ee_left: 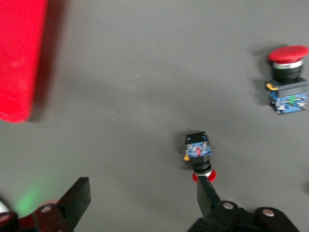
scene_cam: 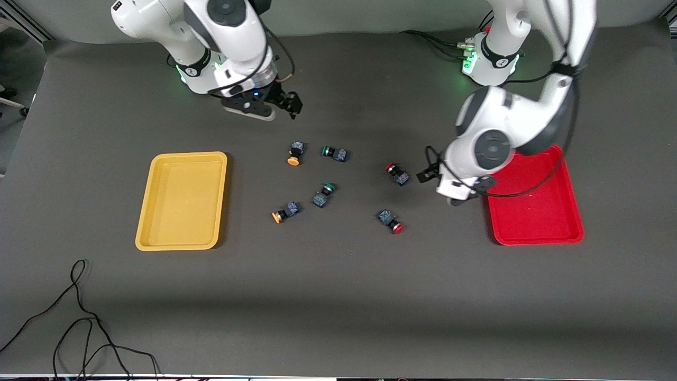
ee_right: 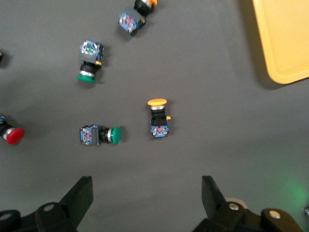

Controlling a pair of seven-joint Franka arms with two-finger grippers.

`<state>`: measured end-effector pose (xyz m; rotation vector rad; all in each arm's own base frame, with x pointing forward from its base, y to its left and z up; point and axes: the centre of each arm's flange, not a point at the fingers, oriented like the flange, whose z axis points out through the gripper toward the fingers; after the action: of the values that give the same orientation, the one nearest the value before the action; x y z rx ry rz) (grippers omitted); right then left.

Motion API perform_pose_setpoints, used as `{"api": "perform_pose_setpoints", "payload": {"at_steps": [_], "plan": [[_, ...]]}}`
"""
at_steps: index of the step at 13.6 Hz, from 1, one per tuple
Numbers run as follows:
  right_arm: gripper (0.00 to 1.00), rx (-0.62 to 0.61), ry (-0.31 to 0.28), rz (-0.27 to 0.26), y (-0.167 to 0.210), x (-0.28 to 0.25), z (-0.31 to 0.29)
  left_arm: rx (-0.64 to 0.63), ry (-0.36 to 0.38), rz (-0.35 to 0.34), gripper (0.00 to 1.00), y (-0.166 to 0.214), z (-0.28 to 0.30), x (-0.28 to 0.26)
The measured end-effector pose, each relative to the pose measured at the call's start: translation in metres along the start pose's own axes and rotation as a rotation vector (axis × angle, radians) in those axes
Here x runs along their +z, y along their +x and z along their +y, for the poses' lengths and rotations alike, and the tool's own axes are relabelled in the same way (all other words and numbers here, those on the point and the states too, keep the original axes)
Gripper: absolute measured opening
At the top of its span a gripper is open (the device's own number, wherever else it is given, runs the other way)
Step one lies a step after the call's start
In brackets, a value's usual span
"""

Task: Place red and yellow buttons in trays
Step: 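Grasp a red-capped button with the left gripper while the right gripper reaches buttons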

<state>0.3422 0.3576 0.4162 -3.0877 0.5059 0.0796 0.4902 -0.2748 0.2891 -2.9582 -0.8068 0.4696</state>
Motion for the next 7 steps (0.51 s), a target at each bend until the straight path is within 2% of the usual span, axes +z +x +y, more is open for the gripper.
{"api": "perform_pose_setpoints", "payload": {"at_steps": [4,7], "plan": [[1.00,0.004,0.040,0.036,0.002,0.065,0.011,-0.092,-0.014,0.021,0.98,-0.023,0.024,0.081],[1.00,0.004,0.044,0.047,0.007,0.128,0.011,-0.120,-0.024,0.017,0.96,-0.025,0.032,0.102]]}}
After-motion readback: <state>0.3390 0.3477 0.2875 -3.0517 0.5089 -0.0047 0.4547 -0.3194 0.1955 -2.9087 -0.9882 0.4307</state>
